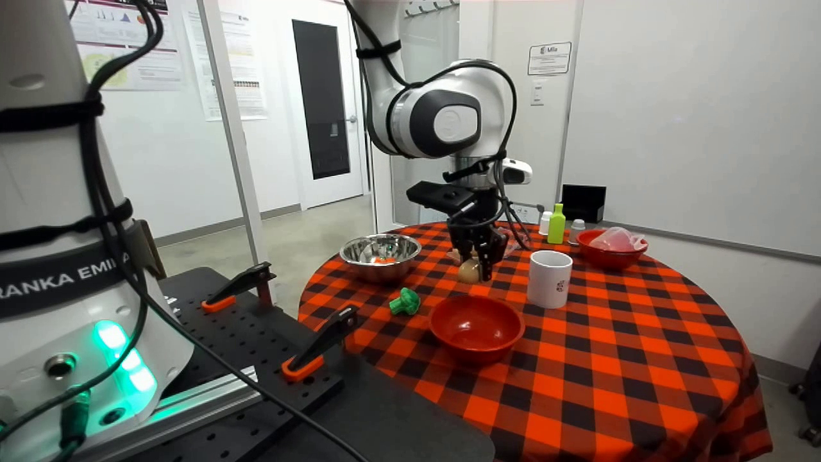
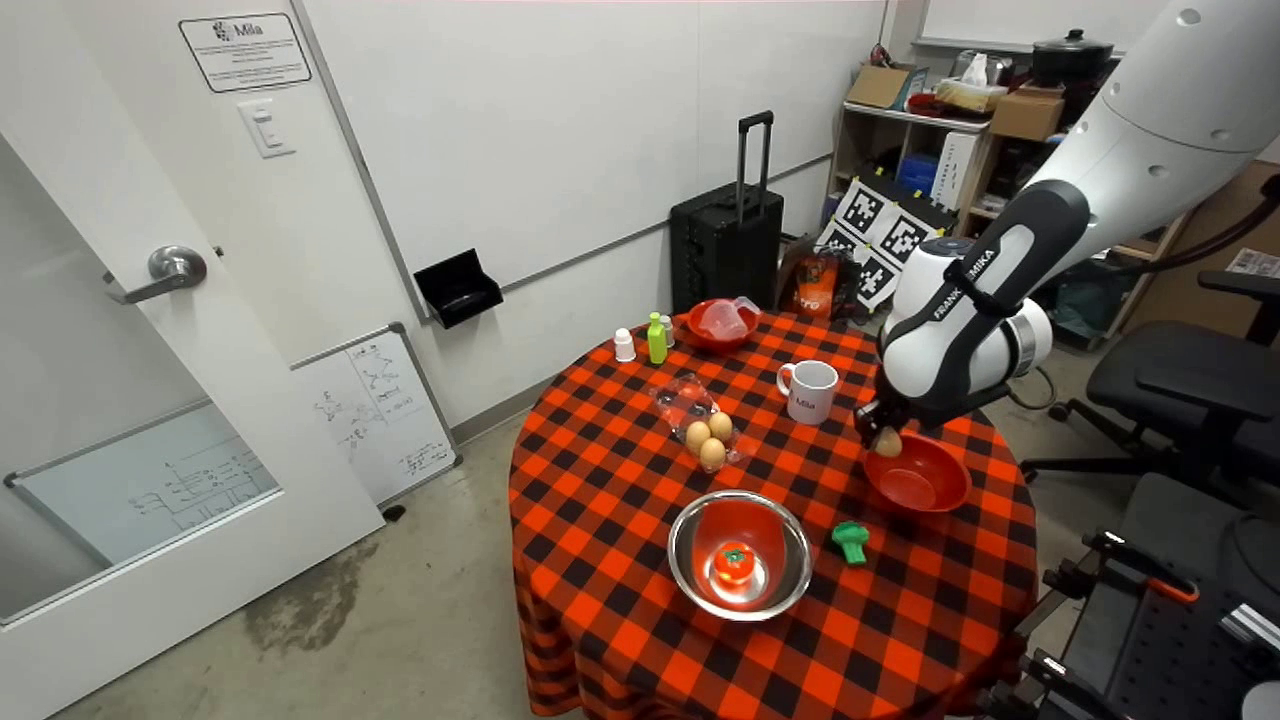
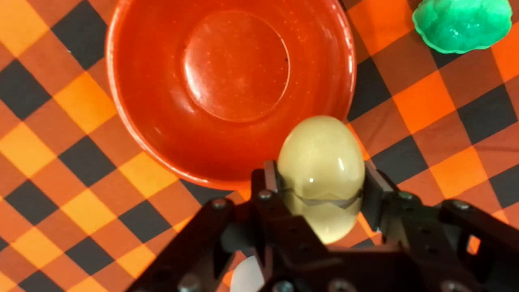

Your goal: Put the egg, broccoli and tomato plush in the orange bowl

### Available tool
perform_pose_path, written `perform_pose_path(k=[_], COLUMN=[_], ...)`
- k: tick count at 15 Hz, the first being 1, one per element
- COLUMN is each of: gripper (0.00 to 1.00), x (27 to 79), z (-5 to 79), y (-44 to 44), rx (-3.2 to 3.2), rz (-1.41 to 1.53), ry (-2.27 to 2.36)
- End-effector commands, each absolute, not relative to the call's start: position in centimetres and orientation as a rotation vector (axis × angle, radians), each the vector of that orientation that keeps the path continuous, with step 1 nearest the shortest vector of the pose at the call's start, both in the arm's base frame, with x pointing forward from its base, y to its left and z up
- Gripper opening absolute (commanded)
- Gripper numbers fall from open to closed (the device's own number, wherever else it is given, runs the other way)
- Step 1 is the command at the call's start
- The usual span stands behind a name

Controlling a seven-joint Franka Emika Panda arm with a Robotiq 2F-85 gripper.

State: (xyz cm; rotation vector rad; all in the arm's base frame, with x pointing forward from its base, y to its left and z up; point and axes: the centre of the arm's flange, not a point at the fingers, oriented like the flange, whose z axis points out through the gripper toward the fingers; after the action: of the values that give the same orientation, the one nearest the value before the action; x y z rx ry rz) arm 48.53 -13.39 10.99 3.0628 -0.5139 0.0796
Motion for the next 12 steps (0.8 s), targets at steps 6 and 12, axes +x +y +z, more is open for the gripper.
perform_pose_path(k=[6, 12], gripper=[0.23, 0.23], x=[45.5, 45.2], z=[8.3, 4.7], y=[-16.9, -18.1], rx=[3.115, 3.16], rz=[-0.003, -0.078], ry=[-0.628, -0.649])
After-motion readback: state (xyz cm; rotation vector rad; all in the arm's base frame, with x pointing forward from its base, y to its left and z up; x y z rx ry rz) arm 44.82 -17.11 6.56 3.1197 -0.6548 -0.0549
